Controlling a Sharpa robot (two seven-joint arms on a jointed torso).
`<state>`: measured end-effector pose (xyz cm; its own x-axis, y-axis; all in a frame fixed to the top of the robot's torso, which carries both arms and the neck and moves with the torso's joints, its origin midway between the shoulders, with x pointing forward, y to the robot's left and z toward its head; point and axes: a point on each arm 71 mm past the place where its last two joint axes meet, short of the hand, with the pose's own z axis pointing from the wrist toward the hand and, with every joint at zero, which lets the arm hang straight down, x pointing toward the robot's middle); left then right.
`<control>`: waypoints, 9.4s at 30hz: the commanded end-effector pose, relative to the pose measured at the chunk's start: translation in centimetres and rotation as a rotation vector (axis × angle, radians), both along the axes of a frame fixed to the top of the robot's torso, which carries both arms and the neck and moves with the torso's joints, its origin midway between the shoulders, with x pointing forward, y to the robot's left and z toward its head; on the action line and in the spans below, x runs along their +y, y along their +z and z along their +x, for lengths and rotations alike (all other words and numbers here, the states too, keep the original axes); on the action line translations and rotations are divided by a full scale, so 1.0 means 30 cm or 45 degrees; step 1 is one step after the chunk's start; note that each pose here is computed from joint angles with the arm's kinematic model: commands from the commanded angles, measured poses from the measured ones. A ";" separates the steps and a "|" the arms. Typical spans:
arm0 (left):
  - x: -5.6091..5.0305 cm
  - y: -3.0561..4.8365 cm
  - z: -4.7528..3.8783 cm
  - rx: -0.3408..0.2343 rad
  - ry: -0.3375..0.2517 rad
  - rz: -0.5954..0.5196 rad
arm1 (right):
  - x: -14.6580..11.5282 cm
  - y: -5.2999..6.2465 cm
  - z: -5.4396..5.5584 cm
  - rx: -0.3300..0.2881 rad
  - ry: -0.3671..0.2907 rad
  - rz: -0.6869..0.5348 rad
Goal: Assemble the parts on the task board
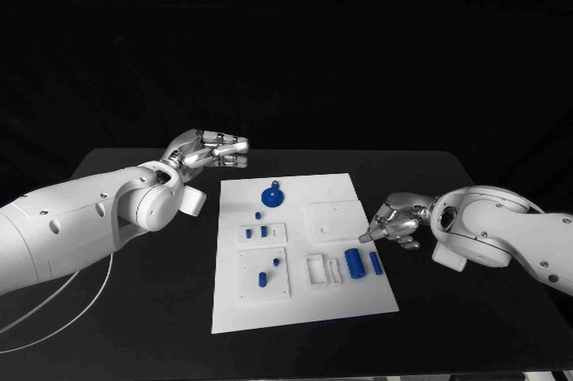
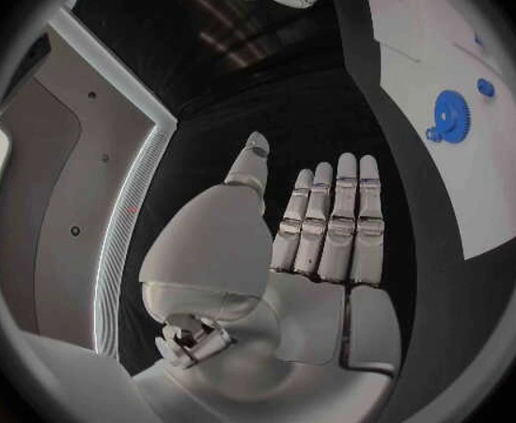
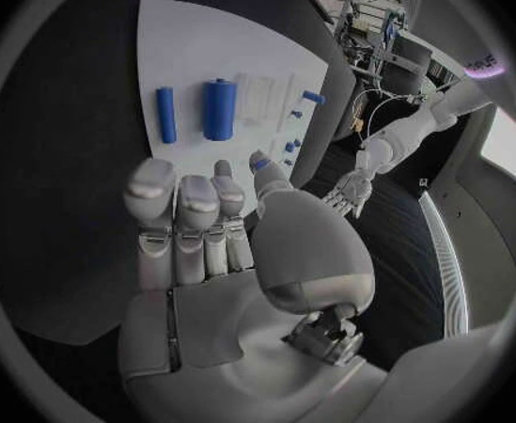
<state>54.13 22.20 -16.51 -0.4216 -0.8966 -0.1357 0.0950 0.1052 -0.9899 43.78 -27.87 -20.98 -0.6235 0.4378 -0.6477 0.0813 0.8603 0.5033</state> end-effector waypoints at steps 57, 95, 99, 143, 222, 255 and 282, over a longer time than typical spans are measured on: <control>-0.021 -0.010 -0.013 0.012 -0.066 -0.017 | 0.176 -0.136 -0.043 0.105 0.043 -0.332; -0.018 -0.014 -0.013 0.032 -0.063 -0.007 | 0.232 -0.188 -0.064 0.115 0.090 -0.359; -0.017 -0.014 -0.013 0.032 -0.063 -0.006 | 0.227 -0.183 -0.058 0.066 0.089 -0.405; -0.017 -0.018 -0.013 0.049 -0.074 0.005 | 0.188 -0.104 -0.037 0.015 -0.075 -0.258; -0.020 -0.020 -0.014 0.059 -0.086 0.011 | 0.384 -0.109 -0.075 0.026 0.168 -0.265; -0.013 -0.021 -0.012 0.064 -0.079 0.017 | 0.383 -0.084 -0.108 0.023 0.242 -0.224; -0.008 -0.023 -0.012 0.070 -0.081 0.019 | 0.331 -0.062 -0.124 0.103 0.332 -0.152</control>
